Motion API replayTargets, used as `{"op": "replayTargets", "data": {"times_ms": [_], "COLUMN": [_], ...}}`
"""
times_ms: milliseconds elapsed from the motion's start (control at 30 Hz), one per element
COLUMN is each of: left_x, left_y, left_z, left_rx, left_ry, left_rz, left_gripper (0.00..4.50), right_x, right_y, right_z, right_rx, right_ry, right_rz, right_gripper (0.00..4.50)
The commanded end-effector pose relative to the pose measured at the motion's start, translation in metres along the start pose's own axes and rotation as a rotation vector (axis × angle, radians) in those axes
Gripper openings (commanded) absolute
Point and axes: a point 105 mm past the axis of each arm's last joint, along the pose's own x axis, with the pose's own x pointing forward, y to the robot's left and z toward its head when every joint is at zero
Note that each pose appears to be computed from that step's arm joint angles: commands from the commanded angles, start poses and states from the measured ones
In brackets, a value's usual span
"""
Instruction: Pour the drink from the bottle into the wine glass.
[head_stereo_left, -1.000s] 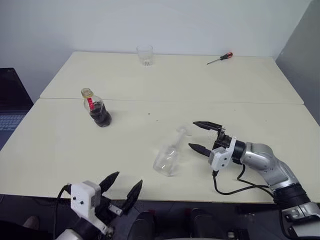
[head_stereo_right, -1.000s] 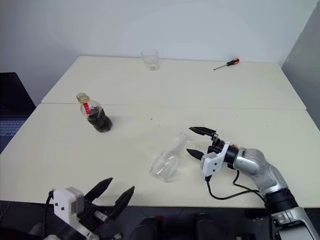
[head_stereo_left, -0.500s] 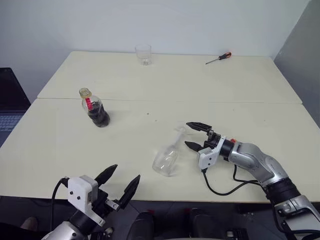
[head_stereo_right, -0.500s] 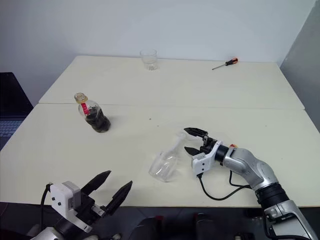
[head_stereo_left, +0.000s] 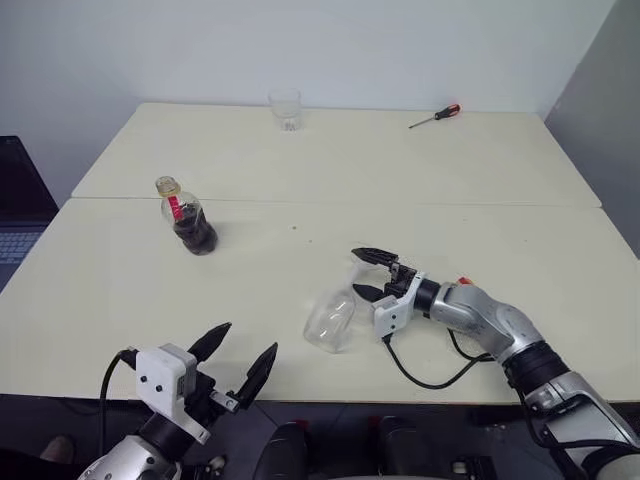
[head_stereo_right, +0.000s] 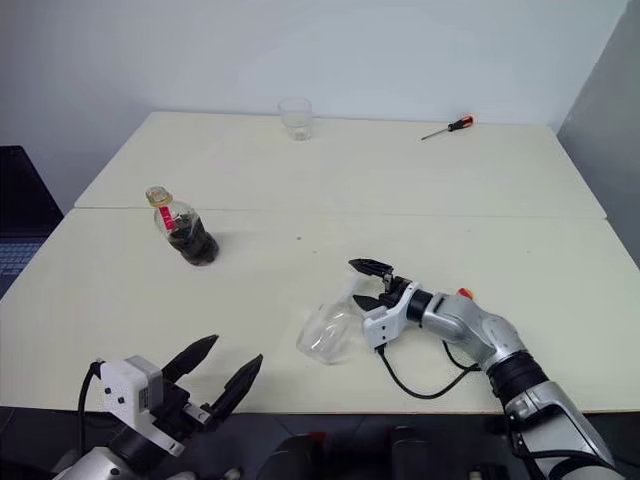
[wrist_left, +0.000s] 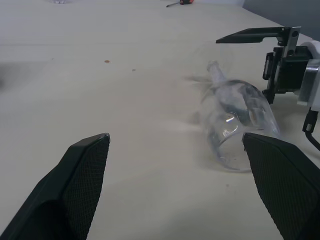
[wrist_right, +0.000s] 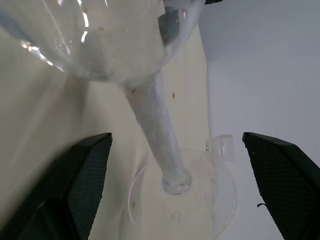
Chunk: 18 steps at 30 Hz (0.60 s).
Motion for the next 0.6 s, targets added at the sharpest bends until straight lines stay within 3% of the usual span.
{"op": "replayTargets", "data": {"times_ms": [33, 100, 200, 500, 567, 600], "left_x": [-0.001, -0.001, -0.002, -0.003, -0.003, -0.003], "left_y": [-0.005, -0.005, -0.006, -0.008, -0.008, -0.008], "left_z": [0.009, 0.009, 0.009, 0.009, 0.009, 0.009], "left_rx": [0.026, 0.026, 0.026, 0.023, 0.024, 0.025], "left_ry": [-0.027, -0.027, -0.028, -0.031, -0.032, -0.033], "left_rz": [-0.009, -0.009, -0.006, -0.004, -0.003, -0.003], "left_gripper": [4.50, 4.50, 4.50, 4.50, 4.50, 4.50], "right_x": [0.010, 0.013, 0.014, 0.016, 0.016, 0.016], "right_y": [-0.006, -0.007, -0.009, -0.015, -0.017, -0.019], "right_z": [0.006, 0.007, 0.006, 0.003, 0.002, 0.001], "right_rx": [-0.014, -0.017, -0.007, 0.004, 0.008, 0.010], "right_ry": [-0.028, -0.036, -0.044, -0.052, -0.053, -0.053], "right_rz": [-0.023, -0.026, -0.028, -0.042, -0.050, -0.056], "right_gripper": [4.47, 4.47, 3.93, 0.76, 0.20, 0.14]}}
